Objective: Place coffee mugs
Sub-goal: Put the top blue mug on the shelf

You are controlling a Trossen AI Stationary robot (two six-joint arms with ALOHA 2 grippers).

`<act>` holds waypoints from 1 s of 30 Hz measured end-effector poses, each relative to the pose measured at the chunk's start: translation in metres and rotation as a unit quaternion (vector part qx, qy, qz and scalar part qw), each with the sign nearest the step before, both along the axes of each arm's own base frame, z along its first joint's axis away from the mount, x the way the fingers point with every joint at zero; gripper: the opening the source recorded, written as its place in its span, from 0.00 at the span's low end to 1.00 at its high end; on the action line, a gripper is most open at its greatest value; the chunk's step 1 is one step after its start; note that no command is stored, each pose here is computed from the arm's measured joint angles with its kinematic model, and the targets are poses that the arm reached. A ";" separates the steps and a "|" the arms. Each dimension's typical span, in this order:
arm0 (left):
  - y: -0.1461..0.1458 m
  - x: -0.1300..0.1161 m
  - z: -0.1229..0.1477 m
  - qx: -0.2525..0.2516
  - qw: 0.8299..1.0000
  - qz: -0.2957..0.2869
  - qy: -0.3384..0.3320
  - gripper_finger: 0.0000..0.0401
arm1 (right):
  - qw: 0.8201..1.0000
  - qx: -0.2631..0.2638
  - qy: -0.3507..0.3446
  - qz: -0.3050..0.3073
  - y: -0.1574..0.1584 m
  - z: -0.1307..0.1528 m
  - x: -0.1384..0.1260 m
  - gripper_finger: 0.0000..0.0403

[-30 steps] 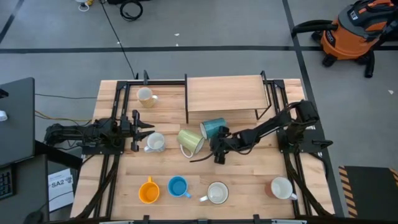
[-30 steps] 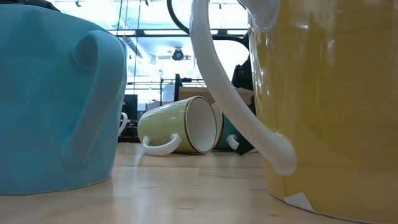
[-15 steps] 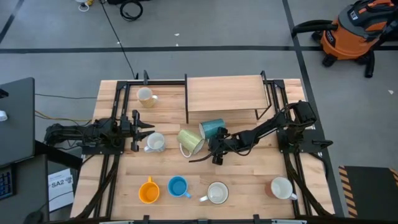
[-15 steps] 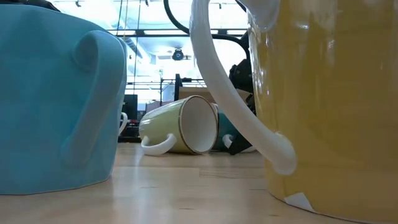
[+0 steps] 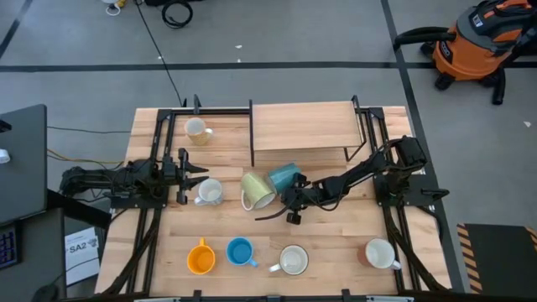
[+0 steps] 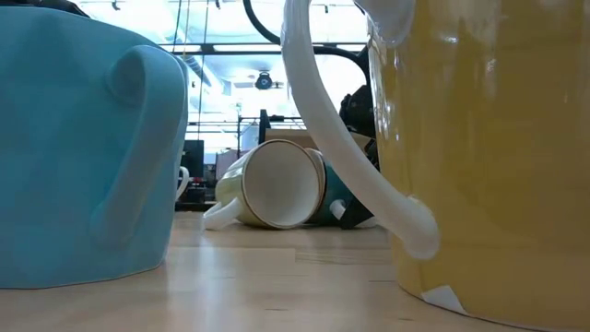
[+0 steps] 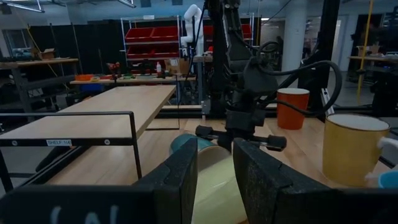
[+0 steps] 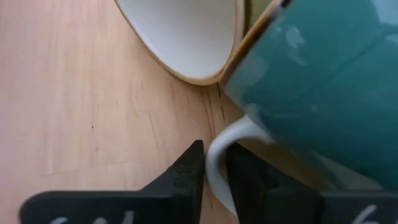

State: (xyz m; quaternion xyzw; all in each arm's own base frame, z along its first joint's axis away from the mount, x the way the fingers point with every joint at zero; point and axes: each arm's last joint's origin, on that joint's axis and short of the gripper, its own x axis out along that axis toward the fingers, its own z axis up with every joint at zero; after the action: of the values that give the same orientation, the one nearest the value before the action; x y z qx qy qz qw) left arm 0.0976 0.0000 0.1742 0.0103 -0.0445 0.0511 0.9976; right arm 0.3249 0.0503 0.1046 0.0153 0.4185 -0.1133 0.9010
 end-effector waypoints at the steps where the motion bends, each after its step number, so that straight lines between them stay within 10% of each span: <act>1: 0.000 0.000 0.000 0.000 1.000 0.000 0.000 0.27 | 1.000 0.000 0.000 0.000 0.000 0.000 0.000 0.16; 30: 0.000 0.000 0.000 0.000 1.000 0.000 0.000 0.27 | 0.995 0.070 -0.072 0.021 0.004 0.071 -0.019 0.13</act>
State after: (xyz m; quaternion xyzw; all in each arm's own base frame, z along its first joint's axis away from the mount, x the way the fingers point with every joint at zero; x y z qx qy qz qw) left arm 0.0976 0.0000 0.1741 0.0103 -0.0445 0.0511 0.9976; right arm 0.3056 0.0545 0.1759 0.0774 0.3600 -0.0635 0.9276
